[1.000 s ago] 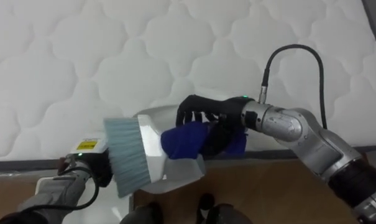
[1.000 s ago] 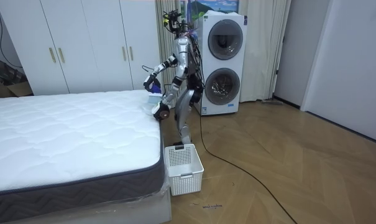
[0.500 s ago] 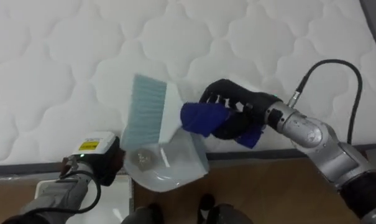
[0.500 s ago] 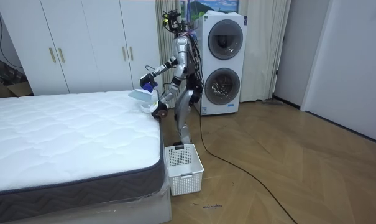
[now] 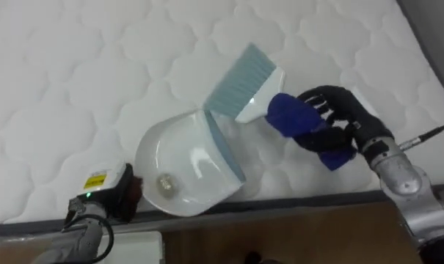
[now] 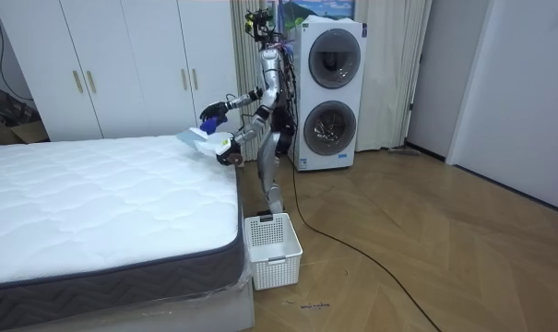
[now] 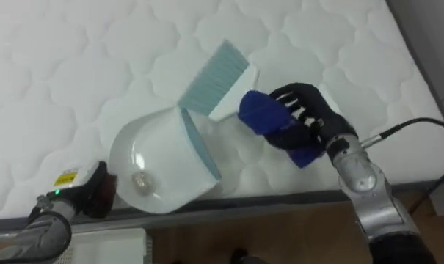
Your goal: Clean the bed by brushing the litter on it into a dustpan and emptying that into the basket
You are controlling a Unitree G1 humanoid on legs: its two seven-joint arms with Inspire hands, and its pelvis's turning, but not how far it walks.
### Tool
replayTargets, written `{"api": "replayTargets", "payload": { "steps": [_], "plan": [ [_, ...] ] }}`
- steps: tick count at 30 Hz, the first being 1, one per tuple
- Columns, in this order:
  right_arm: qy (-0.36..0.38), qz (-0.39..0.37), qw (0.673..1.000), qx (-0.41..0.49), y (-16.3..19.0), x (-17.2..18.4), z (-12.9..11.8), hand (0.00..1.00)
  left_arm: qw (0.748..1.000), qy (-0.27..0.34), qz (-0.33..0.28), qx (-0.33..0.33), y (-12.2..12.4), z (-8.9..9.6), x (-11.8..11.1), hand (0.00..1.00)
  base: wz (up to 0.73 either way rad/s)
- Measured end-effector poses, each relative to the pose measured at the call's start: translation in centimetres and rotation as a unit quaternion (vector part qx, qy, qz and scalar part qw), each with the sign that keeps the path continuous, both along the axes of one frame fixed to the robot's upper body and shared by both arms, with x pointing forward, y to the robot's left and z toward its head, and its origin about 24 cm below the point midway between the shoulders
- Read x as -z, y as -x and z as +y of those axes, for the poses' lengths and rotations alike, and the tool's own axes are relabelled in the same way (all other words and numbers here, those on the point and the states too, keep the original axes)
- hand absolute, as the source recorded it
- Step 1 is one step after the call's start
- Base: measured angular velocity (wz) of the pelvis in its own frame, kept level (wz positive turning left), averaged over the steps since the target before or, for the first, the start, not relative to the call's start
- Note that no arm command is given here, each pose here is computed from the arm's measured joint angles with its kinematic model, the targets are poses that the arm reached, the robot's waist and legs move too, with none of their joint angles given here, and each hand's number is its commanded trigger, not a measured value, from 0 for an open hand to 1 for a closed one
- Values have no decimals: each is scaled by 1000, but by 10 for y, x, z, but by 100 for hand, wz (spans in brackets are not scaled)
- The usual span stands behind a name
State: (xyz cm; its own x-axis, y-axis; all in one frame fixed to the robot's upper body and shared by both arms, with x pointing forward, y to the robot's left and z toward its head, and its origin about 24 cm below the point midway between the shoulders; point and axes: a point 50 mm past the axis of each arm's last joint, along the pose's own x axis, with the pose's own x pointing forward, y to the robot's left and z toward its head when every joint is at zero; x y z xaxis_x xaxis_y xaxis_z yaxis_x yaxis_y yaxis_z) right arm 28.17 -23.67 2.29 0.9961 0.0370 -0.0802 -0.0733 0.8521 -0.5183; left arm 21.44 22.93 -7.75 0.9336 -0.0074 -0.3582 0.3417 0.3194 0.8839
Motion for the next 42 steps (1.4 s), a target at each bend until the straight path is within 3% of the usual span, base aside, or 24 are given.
{"api": "replayTargets", "payload": {
  "steps": [9,23,32,42],
  "plan": [
    [-51,-63,992,97,26,-5,-14,0,999,32,-23,-15,10,-7,-1,100,53],
    [-84,-106,982,132,26,-12,-7,0,997,50,-27,-54,23,-8,4,100,39],
    [-96,-115,974,167,29,-10,-12,0,993,75,-57,-75,11,-9,-6,100,117],
    [-86,-119,980,132,26,-10,3,0,990,89,-54,-94,15,-6,-4,100,79]
  ]
}}
